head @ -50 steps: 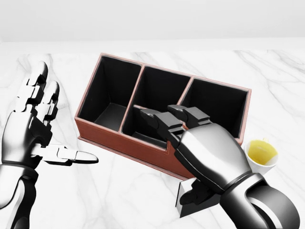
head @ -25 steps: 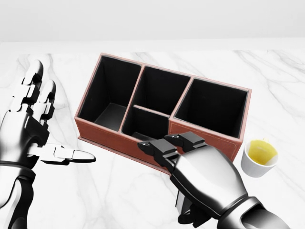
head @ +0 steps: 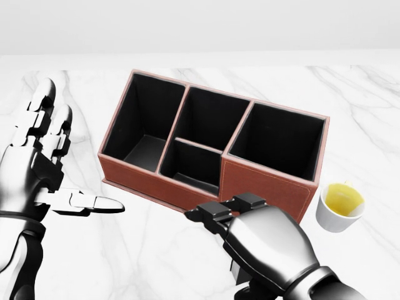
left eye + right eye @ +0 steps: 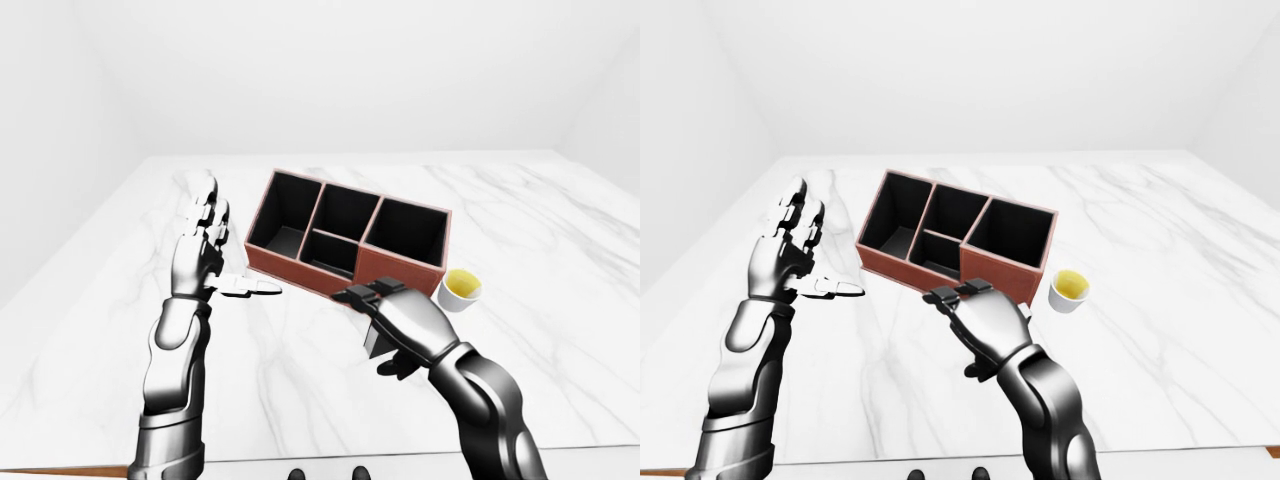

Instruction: Pick up the book and place it in the right compartment of the caddy.

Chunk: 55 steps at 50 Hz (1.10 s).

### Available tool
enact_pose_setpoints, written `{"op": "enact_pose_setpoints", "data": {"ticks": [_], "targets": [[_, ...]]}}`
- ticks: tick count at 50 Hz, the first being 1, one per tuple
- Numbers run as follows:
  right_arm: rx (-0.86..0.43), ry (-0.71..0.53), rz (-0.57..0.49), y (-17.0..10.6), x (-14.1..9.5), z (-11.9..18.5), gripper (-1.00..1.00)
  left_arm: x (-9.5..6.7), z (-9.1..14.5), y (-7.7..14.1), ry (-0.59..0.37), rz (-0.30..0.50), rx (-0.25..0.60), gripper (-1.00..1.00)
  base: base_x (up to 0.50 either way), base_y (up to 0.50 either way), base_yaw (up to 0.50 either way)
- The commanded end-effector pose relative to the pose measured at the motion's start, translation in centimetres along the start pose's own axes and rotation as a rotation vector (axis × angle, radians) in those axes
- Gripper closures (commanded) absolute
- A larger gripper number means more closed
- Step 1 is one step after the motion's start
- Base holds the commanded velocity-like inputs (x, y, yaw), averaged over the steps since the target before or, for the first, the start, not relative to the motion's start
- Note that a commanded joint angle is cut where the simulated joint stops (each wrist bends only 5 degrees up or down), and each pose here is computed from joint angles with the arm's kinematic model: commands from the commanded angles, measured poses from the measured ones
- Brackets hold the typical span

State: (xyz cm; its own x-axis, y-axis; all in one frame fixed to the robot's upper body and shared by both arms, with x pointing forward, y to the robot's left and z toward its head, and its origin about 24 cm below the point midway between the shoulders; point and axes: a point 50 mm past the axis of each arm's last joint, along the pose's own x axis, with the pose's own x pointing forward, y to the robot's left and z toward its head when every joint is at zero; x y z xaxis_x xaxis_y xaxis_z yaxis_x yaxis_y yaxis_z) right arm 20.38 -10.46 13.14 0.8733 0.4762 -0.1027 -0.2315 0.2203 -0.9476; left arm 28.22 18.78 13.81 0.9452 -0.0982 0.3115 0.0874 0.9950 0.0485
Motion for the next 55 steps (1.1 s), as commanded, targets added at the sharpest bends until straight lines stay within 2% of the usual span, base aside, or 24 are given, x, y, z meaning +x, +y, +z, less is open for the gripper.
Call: {"op": "enact_pose_setpoints", "data": {"ticks": [1, 31, 55], "targets": [[0.006, 0.019, 0.022, 0.4, 0.2, -0.5, -0.43, 0.0, 0.3, -0.1, -0.012, -0.002, 0.001, -1.0, 0.0, 0.0, 0.0], [-0.006, 0.048, 0.044, 0.5, 1.3, -1.5, -0.25, -0.1, -0.2, 0.3, 0.01, 0.004, -0.005, -1.0, 0.0, 0.0, 0.0], [-0.025, 0.101, 0.078, 0.7, 2.4, -3.1, -0.24, 0.0, -1.0, 0.5, 0.043, 0.008, -0.017, -1.0, 0.0, 0.0, 0.0]]}}
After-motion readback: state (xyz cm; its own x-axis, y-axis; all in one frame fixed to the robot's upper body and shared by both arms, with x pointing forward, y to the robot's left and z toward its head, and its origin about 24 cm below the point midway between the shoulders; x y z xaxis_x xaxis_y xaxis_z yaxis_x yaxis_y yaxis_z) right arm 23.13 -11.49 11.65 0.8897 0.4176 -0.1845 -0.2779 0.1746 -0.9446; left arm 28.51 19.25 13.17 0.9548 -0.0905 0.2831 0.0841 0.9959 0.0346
